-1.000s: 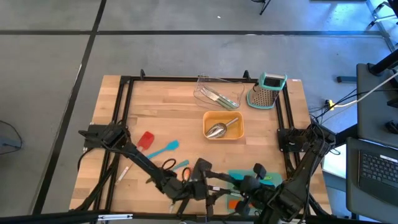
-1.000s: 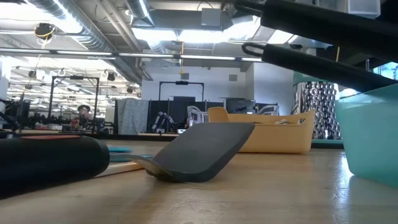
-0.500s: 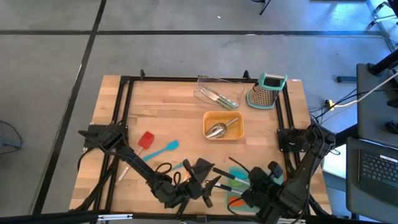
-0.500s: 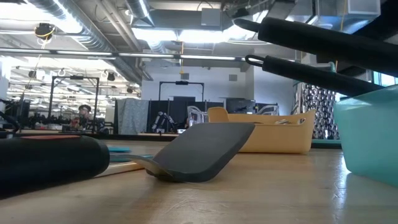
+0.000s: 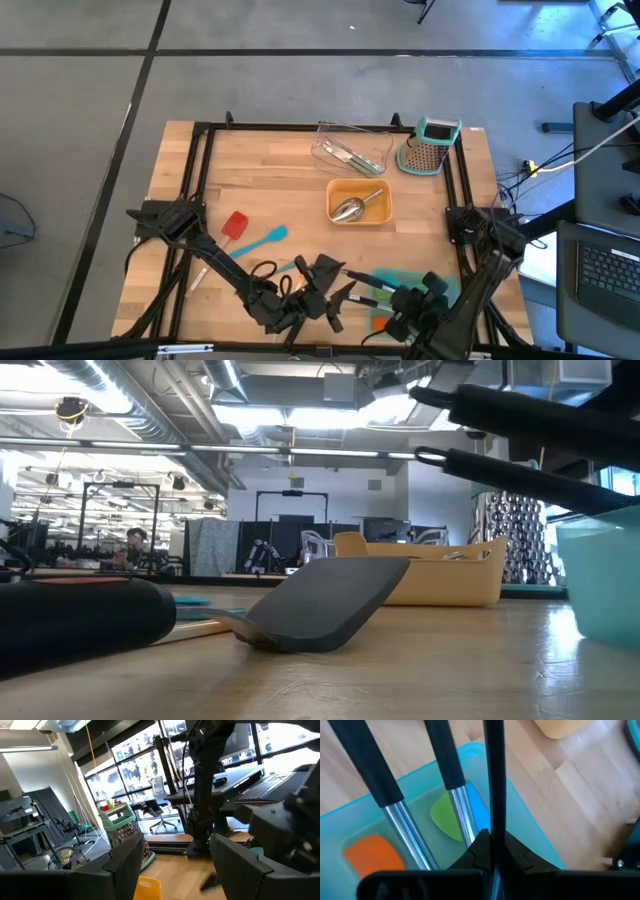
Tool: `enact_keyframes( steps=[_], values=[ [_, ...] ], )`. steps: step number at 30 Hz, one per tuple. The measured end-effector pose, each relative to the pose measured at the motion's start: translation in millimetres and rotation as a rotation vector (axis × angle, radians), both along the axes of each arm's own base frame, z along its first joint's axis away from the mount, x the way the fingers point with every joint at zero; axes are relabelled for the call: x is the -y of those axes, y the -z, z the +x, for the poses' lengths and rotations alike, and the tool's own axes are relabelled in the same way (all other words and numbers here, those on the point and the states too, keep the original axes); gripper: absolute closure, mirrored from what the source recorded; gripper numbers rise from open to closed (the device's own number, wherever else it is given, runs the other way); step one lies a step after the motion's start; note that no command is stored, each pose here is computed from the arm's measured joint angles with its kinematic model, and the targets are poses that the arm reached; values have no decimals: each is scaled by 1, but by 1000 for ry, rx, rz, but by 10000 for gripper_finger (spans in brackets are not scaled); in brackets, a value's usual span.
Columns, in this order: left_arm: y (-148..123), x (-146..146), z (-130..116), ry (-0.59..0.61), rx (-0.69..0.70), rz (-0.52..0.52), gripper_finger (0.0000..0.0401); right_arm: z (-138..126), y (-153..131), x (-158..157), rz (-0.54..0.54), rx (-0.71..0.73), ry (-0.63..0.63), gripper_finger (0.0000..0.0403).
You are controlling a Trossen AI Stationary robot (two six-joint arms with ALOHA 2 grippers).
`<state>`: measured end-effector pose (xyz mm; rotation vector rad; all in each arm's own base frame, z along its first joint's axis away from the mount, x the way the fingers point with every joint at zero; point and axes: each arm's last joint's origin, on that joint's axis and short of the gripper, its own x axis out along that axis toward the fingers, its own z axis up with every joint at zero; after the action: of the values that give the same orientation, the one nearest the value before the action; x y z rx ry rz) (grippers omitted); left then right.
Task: Pick & Place Kitchen Items
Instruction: Put the black spatula into the green bin
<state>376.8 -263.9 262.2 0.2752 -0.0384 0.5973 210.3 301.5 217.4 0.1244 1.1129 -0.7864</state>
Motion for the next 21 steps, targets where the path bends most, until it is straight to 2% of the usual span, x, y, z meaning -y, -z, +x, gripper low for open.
enact_keyframes(
  steps=[10, 18, 21],
  values=[
    [3, 0, 1, 3, -7, -7, 178, 5, 38, -8, -90, -112, -30, 388],
    [3, -1, 2, -1, -10, -6, 178, 8, 46, -8, -103, -134, -30, 388],
    [4, -1, 3, 0, -12, -11, 178, 7, 46, -9, -98, -129, -32, 365]
  ],
)
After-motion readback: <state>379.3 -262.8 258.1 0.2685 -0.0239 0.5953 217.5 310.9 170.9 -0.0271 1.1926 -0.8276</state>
